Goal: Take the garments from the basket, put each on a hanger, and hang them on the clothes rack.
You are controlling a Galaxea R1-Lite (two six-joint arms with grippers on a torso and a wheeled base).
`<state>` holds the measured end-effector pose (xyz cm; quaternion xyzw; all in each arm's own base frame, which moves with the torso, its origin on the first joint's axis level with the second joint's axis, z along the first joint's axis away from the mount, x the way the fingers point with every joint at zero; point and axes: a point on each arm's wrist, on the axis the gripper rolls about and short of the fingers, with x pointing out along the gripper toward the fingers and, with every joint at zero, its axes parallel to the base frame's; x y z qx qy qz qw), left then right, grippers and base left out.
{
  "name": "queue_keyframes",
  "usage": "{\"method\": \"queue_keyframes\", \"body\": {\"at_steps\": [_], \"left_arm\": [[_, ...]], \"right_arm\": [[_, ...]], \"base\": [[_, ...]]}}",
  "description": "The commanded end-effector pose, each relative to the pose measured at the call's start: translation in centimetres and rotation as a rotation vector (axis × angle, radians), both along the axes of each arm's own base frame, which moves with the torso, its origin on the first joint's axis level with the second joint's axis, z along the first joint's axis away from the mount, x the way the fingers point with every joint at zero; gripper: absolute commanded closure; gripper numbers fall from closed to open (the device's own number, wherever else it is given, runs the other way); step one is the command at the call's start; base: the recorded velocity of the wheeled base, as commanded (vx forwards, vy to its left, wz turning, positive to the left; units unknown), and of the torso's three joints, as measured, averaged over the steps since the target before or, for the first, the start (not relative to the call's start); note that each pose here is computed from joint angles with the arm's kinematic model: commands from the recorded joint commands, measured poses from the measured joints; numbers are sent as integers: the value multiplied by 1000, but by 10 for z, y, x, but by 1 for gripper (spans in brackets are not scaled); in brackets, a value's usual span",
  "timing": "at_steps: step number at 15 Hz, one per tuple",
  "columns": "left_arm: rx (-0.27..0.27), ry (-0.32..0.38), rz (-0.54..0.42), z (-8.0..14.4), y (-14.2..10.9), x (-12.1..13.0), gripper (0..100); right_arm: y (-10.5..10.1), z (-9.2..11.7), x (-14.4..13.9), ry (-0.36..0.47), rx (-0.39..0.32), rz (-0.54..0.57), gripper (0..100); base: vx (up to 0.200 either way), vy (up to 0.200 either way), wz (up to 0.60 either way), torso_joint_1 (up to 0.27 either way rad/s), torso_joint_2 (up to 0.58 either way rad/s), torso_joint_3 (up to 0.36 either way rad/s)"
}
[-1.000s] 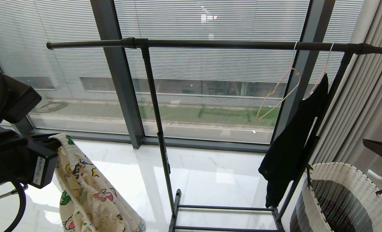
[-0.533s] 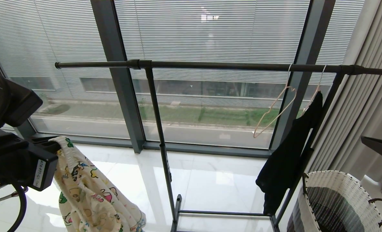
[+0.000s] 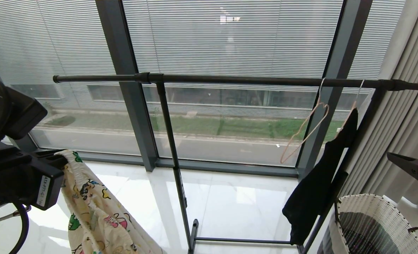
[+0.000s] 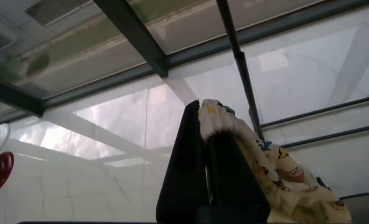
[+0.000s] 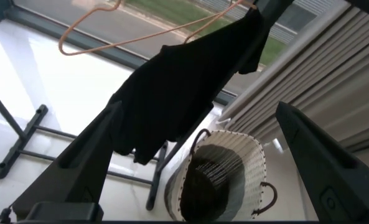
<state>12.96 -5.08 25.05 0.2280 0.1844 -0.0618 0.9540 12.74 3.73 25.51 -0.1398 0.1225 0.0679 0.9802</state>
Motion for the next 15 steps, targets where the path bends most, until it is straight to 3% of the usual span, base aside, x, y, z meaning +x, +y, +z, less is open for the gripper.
{"method": "queue_keyframes", "body": {"at_steps": [1, 6, 11, 15], "left_arm": [[0, 0, -3, 0, -1, 0, 100], [-1, 0, -22, 0, -3, -1, 100], [-14, -29, -29, 1, -5, 0, 100], [-20, -43, -28, 1, -5, 2, 100]], "right_arm": [[1, -4, 1, 15, -4, 5, 0], [10, -7, 25, 20, 68, 9, 0], [47, -19, 46, 58, 106, 139, 0], [75, -37, 86, 95, 116, 152, 0]], "base": [[200, 0, 0, 32, 2, -12], [200, 0, 0, 3, 1, 0], [0, 0, 0, 0, 0, 0], [0, 0, 0, 0, 0, 0]]}}
